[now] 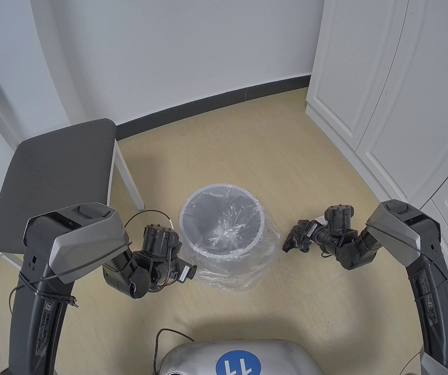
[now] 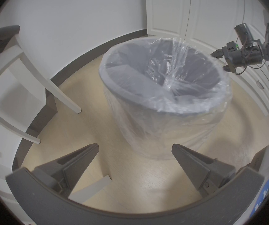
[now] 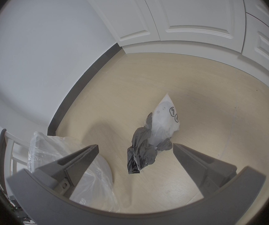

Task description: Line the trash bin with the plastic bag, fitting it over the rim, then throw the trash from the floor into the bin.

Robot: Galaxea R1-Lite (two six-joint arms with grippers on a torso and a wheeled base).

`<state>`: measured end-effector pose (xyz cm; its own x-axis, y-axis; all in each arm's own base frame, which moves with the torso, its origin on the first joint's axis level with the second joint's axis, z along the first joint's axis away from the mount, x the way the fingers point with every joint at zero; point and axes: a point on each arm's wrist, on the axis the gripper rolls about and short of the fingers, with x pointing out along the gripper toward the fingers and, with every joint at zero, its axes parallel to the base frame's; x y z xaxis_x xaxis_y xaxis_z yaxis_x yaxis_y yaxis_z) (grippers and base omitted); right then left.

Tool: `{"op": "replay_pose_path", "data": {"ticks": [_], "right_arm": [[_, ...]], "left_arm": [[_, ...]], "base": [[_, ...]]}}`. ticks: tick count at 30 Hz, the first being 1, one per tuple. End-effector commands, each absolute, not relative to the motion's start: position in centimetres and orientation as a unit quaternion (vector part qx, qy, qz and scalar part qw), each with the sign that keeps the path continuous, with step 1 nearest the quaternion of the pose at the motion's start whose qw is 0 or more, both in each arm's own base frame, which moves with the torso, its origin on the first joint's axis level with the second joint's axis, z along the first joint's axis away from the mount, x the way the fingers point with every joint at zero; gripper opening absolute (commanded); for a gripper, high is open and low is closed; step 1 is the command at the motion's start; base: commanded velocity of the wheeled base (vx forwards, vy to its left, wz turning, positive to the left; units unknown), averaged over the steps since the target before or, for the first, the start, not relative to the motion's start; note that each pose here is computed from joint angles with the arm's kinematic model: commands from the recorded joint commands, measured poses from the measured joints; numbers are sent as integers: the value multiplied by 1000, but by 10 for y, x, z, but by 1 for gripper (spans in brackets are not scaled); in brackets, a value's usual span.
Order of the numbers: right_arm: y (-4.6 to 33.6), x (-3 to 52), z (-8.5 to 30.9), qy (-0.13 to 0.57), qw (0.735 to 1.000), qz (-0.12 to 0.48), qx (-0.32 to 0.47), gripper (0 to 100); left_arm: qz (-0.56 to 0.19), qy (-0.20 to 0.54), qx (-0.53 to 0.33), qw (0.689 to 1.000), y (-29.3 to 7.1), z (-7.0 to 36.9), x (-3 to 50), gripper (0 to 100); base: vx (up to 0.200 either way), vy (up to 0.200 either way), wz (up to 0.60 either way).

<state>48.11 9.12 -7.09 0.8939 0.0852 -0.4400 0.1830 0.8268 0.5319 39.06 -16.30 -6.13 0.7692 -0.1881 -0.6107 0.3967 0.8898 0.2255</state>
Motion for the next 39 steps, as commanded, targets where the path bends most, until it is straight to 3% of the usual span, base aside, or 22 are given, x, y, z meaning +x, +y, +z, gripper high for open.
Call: {"op": "replay_pose_path", "data": {"ticks": [1, 20, 39], "right_arm": [[92, 482, -71, 227, 928, -25, 293, 100], [92, 482, -71, 227, 928, -25, 293, 100], [92, 482, -73, 229, 928, -25, 293, 100]], "left_arm": [[-138, 297, 177, 928, -151, -63, 422, 100], [-97, 280, 190, 936, -128, -75, 509, 100], [-90, 293, 174, 936, -132, -94, 500, 100]], "base": [[0, 0, 0], [0, 0, 0], [0, 0, 0]]}}
